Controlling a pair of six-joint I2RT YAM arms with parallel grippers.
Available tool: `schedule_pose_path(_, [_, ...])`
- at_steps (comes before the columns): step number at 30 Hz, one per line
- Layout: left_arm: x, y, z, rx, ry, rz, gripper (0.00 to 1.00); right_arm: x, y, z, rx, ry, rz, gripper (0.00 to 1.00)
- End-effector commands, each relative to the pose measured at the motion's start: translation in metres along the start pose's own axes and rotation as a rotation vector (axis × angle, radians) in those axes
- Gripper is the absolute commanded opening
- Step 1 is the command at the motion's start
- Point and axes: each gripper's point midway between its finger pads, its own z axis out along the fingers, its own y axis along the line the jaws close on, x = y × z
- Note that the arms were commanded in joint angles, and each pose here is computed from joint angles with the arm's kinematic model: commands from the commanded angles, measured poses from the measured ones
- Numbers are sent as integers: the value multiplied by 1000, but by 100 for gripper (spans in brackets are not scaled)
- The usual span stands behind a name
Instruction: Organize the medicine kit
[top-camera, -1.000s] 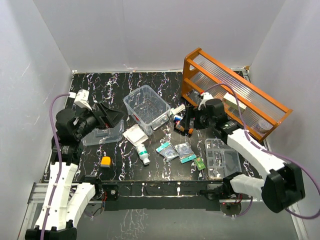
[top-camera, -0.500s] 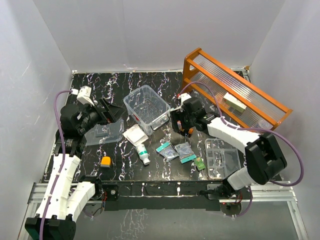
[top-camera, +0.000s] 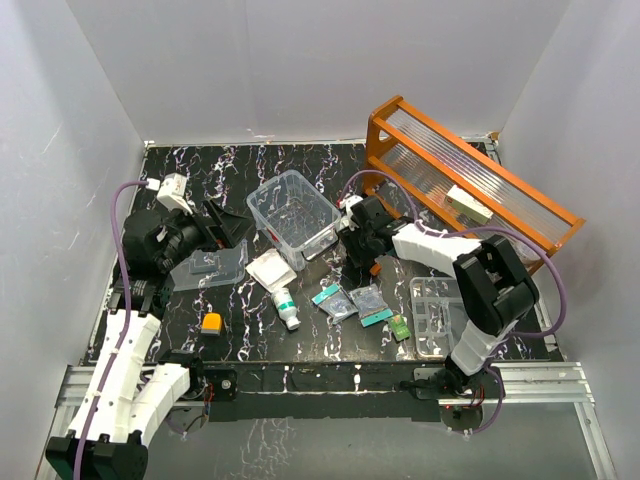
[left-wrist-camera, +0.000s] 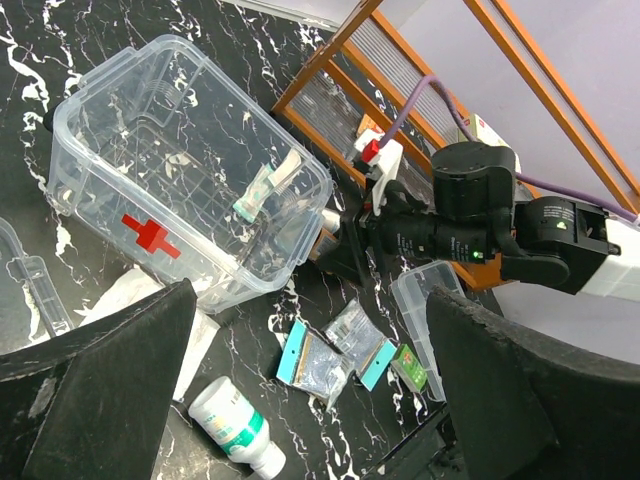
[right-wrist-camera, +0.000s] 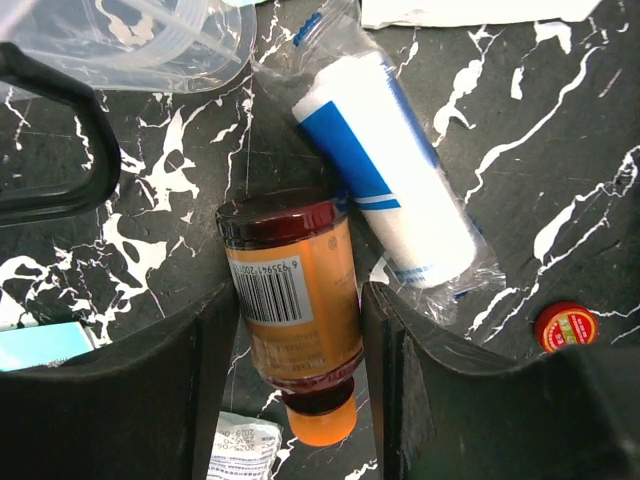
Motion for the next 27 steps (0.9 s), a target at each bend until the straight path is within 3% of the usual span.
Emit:
schedule_pose_path(1, [-9, -9, -4, 19, -29, 40, 99, -14, 0, 1, -8, -11, -47, 49])
schedule_pose_path(6, [-6, -7, -6, 7, -23, 41, 99, -10, 5, 7, -39, 10, -62, 53])
schedule_pose_path(10, [-5, -8, -6, 10, -17, 37, 99, -14, 6, 5, -44, 6, -56, 35])
schedule_pose_path(16, [3, -17, -4, 73, 41, 21, 99, -39, 11, -29, -70, -108, -15, 33])
schedule_pose_path(22, [21, -37, -3, 264, 129, 123, 99, -45, 45, -75, -259, -156, 80, 33])
schedule_pose_path(27, [13, -36, 10, 279, 60, 267, 99, -44, 86, -119, -492, -138, 262, 33])
